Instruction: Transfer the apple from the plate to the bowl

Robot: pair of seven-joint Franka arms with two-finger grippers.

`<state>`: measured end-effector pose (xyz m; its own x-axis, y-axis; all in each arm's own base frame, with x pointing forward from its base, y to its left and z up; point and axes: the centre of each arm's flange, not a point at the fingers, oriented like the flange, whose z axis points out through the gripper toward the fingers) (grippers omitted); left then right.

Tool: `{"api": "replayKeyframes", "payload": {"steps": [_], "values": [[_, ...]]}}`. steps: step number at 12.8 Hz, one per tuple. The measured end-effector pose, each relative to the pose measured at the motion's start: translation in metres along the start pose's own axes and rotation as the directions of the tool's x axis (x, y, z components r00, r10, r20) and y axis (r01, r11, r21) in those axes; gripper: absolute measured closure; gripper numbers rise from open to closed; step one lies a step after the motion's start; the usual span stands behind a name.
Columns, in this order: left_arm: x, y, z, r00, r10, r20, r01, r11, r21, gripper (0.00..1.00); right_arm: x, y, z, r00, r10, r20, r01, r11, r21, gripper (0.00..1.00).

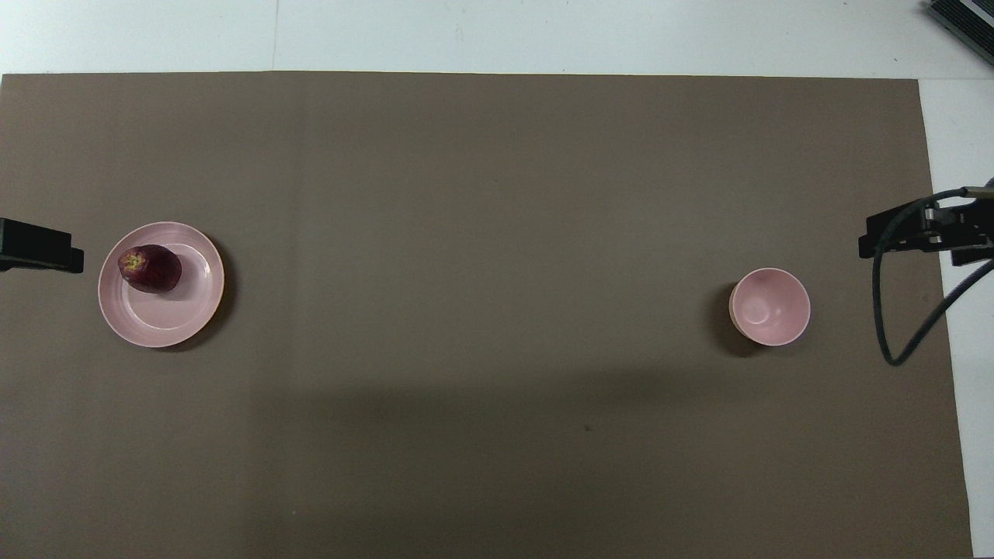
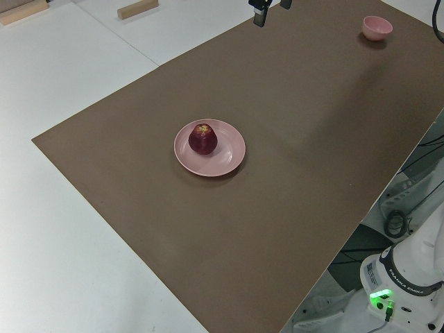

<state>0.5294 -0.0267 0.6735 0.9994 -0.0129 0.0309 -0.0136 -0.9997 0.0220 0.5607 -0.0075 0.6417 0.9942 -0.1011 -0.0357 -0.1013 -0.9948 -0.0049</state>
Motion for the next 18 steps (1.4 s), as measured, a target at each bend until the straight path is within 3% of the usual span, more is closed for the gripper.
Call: {"api": "replayKeyframes", "payload": {"steps": [10,18], "values": [[-0.001,-0.006,0.009,1.0,-0.012,0.008,0.012,1.0,0.001,0.0,0.0,0.0,0.0,1.0,0.0,0.0,0.0,1.0,0.0,0.0],[0.034,-0.072,0.104,0.989,-0.118,-0.091,0.118,0.993,-0.001,0.0,0.0,0.0,0.0,1.0,0.0,0.0,0.0,1.0,0.0,0.0]]}}
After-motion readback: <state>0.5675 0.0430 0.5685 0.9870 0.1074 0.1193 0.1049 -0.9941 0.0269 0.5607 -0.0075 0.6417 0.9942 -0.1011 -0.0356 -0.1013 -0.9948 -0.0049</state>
